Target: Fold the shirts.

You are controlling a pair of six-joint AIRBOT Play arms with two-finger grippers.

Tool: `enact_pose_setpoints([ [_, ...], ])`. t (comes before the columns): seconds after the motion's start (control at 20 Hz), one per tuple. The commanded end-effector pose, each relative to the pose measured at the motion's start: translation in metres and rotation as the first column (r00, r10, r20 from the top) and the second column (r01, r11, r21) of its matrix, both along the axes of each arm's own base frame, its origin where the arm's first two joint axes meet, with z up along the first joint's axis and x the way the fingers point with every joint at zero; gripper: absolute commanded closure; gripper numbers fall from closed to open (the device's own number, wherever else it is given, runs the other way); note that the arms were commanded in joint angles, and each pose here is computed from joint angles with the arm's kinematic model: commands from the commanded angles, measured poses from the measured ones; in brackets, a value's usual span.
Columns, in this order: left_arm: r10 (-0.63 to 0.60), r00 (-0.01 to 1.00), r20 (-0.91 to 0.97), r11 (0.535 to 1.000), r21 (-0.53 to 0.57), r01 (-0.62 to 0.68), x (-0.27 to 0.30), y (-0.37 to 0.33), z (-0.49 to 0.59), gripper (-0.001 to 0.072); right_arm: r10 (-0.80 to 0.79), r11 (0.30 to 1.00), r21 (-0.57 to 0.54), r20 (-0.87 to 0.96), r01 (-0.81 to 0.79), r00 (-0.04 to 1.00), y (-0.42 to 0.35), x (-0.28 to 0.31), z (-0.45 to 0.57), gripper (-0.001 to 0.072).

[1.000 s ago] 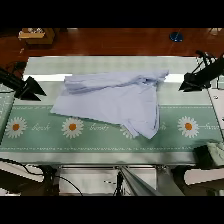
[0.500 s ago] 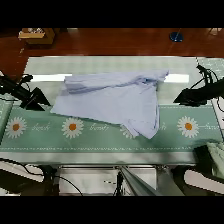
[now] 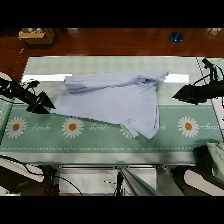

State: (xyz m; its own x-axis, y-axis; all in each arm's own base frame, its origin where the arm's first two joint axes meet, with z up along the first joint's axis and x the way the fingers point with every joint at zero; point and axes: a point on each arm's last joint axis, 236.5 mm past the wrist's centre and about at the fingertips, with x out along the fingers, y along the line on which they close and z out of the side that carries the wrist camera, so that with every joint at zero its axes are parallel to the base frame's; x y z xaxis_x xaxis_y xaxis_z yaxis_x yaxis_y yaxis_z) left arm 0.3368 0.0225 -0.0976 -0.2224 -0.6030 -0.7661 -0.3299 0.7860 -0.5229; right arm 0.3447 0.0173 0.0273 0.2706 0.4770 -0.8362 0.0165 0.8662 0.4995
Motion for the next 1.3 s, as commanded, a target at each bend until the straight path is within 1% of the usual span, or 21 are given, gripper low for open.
enact_pose_setpoints([
  [0.0, 0.049, 0.999, -0.005, 0.999, 0.024, -0.049, 0.008, -0.001, -0.004, 0.018, -0.007, 1.0, 0.005, 0.046, 0.007, 0.999, 0.005, -0.003, 0.02, 0.0241],
  [0.1, 0.059, 0.998, -0.01, 0.997, 0.045, -0.059, 0.012, -0.005, -0.006, 0.0181, -0.015, 1.0, -0.005, 0.082, 0.015, 0.997, 0.005, -0.005, 0.033, 0.0241],
  [0.15, 0.066, 0.998, -0.01, 0.996, 0.058, -0.065, 0.015, -0.008, -0.007, 0.0206, -0.018, 1.0, -0.01, 0.1, 0.019, 0.995, 0.006, -0.006, 0.04, 0.0241],
  [0.2, 0.07, 0.997, -0.013, 0.996, 0.062, -0.069, 0.018, -0.013, -0.008, 0.0277, -0.02, 1.0, -0.016, 0.121, 0.023, 0.992, 0.006, -0.007, 0.047, 0.0241],
  [0.25, 0.057, 0.998, -0.025, 0.994, 0.095, -0.054, 0.017, -0.013, -0.01, 0.0307, -0.023, 0.999, -0.021, 0.139, 0.026, 0.99, 0.007, -0.009, 0.054, 0.0241],
  [0.35, 0.033, 0.998, -0.054, 0.985, 0.171, -0.023, 0.011, -0.005, -0.016, 0.0487, -0.03, 0.999, -0.03, 0.176, 0.036, 0.984, 0.008, -0.013, 0.067, 0.0241],
  [0.4, 0.024, 0.998, -0.06, 0.984, 0.177, -0.013, 0.009, -0.005, -0.017, 0.0557, -0.036, 0.999, -0.033, 0.192, 0.043, 0.981, 0.008, -0.015, 0.074, 0.0241],
  [0.45, 0.013, 0.997, -0.072, 0.986, 0.169, -0.001, 0.006, -0.007, -0.018, 0.0647, -0.036, 0.998, -0.041, 0.208, 0.046, 0.977, 0.008, -0.017, 0.079, 0.0241],
  [0.5, -0.008, 0.998, -0.064, 0.989, 0.148, 0.017, 0.006, -0.011, -0.016, 0.0683, -0.036, 0.997, -0.061, 0.216, 0.051, 0.976, 0.005, -0.019, 0.081, 0.0241],
  [0.55, -0.023, 0.999, -0.049, 0.991, 0.133, 0.029, 0.007, -0.013, -0.015, 0.0683, -0.043, 0.994, -0.086, 0.206, 0.062, 0.978, -0.003, -0.022, 0.079, 0.0241],
  [0.65, -0.041, 0.998, -0.039, 0.991, 0.122, 0.045, 0.006, -0.014, -0.012, 0.0683, -0.077, 0.987, -0.134, 0.121, 0.093, 0.99, -0.029, -0.038, 0.059, 0.0241],
  [0.7, -0.062, 0.998, -0.03, 0.992, 0.113, 0.065, 0.006, -0.014, -0.01, 0.0683, -0.115, 0.986, -0.112, 0.071, 0.122, 0.991, -0.035, -0.048, 0.046, 0.0241],
  [0.8, -0.076, 0.997, -0.025, 0.991, 0.108, 0.078, 0.005, -0.014, -0.009, 0.0683, -0.165, 0.986, -0.006, -0.009, 0.165, 0.986, -0.025, -0.063, 0.018, 0.0241],
  [0.85, -0.089, 0.996, -0.018, 0.991, 0.103, 0.09, 0.005, -0.015, -0.008, 0.0683, -0.153, 0.987, 0.03, -0.065, 0.156, 0.986, -0.014, -0.076, 0.001, 0.0241],
  [0.95, -0.099, 0.995, -0.022, 0.99, 0.095, 0.101, 0.002, -0.015, -0.006, 0.0683, -0.127, 0.987, 0.069, -0.197, 0.143, 0.972, 0.002, -0.111, -0.036, 0.0241],
  [1.0, -0.099, 0.995, -0.024, 0.99, 0.094, 0.1, 0.002, -0.015, -0.006, 0.0683, -0.127, 0.984, 0.09, -0.247, 0.154, 0.961, 0.011, -0.124, -0.053, 0.0226],
  [1.15, -0.1, 0.995, -0.024, 0.99, 0.093, 0.102, 0.001, -0.015, -0.003, 0.0683, -0.128, 0.966, 0.178, -0.302, 0.188, 0.945, 0.035, -0.142, -0.077, 0.0225],
  [1.25, -0.103, 0.994, -0.026, 0.99, 0.09, 0.105, 0.0, -0.015, -0.001, 0.0683, -0.159, 0.961, 0.169, -0.307, 0.218, 0.938, 0.036, -0.144, -0.09, 0.0225],
])
